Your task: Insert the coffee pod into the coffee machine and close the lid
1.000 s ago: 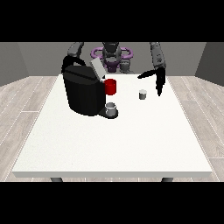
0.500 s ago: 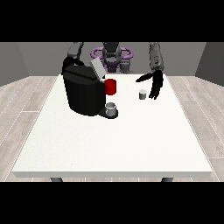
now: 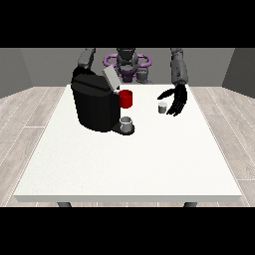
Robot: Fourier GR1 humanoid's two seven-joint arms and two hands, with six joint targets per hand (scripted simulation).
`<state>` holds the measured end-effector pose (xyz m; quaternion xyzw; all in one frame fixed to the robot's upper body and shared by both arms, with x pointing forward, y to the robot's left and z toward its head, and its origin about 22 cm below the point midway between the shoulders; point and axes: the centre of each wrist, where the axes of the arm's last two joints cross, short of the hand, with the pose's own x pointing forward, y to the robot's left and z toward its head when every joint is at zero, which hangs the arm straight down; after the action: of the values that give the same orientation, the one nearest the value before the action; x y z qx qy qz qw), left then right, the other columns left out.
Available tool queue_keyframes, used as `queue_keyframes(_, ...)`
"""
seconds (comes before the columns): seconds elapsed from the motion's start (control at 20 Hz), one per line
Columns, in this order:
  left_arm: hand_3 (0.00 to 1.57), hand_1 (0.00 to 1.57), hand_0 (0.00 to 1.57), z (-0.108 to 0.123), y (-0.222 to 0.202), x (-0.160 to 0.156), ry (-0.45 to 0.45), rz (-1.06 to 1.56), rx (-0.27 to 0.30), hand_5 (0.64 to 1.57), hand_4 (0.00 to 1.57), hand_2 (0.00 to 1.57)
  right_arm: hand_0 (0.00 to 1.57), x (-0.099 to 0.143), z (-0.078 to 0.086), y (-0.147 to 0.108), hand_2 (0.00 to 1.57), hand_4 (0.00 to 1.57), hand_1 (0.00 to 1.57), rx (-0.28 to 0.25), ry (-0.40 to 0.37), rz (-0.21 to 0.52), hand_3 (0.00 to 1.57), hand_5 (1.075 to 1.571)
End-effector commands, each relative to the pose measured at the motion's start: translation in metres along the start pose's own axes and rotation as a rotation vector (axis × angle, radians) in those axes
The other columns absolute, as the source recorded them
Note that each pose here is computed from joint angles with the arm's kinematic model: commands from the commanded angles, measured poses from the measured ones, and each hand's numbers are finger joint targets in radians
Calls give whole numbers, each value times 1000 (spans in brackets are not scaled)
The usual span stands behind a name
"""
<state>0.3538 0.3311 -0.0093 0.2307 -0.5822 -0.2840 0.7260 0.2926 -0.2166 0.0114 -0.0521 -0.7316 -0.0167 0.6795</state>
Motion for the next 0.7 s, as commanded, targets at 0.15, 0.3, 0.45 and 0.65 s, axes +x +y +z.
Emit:
queue_keyframes(0.15,551,673,673,-8,-2,5,-27,-114,50,1571,0,809,0,-5,-2,-8,0,524,0,-3,4,-11,0,1571)
queue_keyframes(0.3,649,719,719,-5,-19,-2,-50,-128,81,1571,229,864,0,4,-7,-9,0,500,0,-6,29,-21,0,1571)
queue_keyframes(0.45,737,837,837,-11,-9,0,-48,-115,151,1571,391,974,0,-1,4,-2,0,514,0,18,-1,-40,0,1571)
queue_keyframes(0.65,863,971,971,-12,-5,0,-70,-202,124,1571,323,1086,0,-9,7,-4,0,487,0,22,5,-28,0,1571)
